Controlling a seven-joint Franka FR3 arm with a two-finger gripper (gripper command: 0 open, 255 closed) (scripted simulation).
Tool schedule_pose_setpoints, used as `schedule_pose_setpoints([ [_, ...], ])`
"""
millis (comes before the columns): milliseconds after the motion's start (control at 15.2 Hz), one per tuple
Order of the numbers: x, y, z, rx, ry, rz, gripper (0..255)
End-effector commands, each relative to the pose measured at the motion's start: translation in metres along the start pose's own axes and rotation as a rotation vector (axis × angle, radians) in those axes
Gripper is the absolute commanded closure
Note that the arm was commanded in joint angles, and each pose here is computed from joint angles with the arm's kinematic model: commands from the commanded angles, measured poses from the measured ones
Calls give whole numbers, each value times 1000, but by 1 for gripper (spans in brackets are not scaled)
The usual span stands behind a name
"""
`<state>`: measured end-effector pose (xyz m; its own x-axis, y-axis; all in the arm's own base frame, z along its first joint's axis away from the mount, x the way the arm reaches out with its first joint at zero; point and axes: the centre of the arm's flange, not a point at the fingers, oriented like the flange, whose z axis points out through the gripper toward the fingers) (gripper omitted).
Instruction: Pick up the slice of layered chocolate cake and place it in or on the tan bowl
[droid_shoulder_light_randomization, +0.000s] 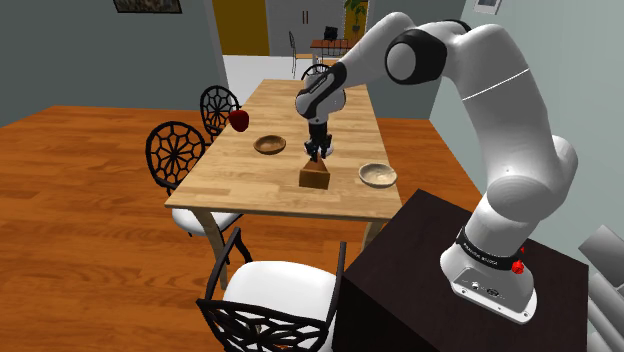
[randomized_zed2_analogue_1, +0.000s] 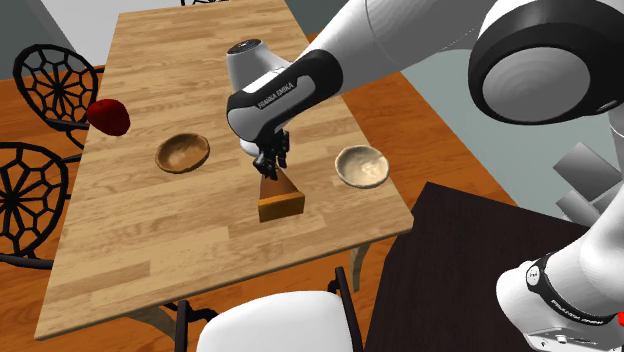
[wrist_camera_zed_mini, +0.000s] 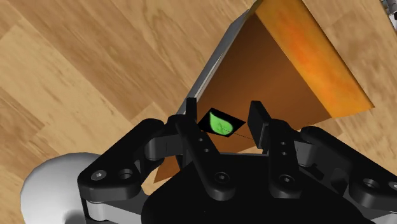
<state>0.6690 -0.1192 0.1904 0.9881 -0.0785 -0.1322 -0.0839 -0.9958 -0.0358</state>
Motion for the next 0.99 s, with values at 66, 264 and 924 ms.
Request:
schedule_pose_setpoints([
  [66,-1,-1,-15,0,1,0,255],
  [264,-3,-1,-31,0,1,0,255],
  [924,-10,-3,-83,0,1,0,255],
])
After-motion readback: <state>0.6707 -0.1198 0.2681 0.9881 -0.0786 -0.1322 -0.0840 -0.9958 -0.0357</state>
